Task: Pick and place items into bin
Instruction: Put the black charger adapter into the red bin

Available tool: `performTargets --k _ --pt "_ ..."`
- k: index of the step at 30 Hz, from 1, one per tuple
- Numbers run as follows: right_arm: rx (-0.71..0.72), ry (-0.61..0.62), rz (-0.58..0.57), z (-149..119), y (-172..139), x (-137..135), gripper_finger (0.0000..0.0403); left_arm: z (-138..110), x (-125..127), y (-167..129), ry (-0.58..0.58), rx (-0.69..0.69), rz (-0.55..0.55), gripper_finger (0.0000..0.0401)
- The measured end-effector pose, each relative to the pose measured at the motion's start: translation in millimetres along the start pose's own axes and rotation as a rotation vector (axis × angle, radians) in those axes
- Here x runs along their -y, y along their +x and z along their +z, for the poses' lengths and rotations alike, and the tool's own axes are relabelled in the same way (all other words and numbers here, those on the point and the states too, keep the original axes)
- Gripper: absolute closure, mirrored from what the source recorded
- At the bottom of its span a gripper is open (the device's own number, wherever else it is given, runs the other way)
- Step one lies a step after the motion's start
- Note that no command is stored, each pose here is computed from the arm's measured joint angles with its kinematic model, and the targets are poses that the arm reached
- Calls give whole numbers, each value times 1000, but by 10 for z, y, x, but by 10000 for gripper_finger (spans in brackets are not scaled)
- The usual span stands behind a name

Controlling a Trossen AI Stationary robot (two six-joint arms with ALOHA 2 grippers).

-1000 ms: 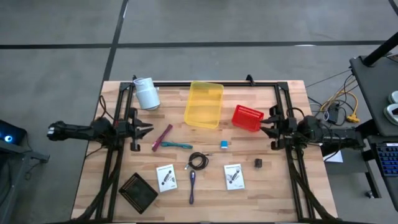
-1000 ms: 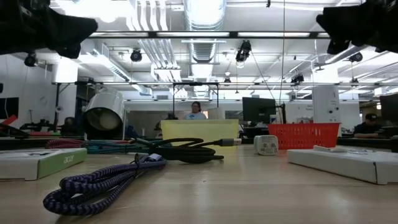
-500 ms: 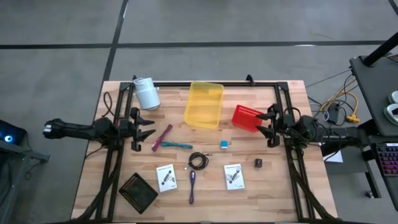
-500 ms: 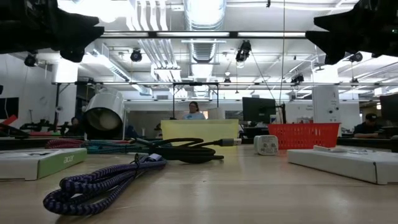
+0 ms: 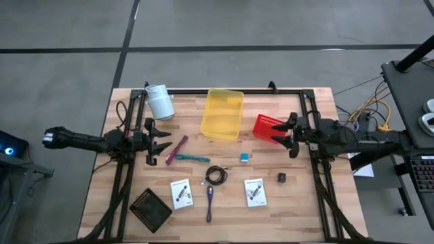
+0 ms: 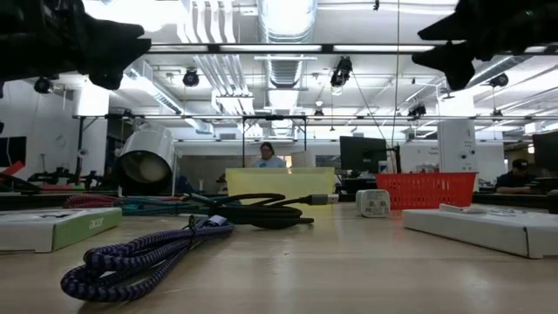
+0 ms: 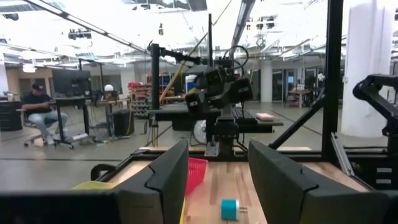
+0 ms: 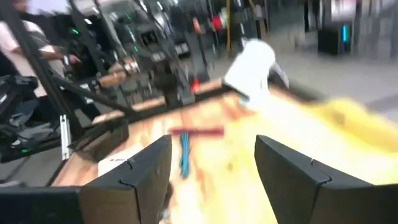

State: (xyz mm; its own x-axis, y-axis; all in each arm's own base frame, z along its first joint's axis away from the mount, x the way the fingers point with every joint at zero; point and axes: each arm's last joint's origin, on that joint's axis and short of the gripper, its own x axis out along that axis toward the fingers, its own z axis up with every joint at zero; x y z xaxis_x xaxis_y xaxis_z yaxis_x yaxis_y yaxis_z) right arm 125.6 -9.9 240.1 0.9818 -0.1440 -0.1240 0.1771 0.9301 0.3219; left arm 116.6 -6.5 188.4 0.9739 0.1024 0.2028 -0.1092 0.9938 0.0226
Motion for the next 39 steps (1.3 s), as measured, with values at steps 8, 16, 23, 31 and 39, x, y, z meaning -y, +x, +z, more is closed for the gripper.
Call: performTargets --k 8,16,23,31,39 --pt "-308 287 -190 124 178 -58 188 -16 4 14 3 -11 -1 248" --pt "-523 508 -393 165 298 -110 188 6 5 24 -2 15 1 248" --pt "-650 645 -518 164 351 -234 188 2 4 21 -8 11 0 248" --pt "-805 856 -633 -34 382 -412 188 -5 5 22 -7 5 0 248" --pt "-892 988 -771 -311 429 -681 188 -24 7 27 2 -12 0 248"
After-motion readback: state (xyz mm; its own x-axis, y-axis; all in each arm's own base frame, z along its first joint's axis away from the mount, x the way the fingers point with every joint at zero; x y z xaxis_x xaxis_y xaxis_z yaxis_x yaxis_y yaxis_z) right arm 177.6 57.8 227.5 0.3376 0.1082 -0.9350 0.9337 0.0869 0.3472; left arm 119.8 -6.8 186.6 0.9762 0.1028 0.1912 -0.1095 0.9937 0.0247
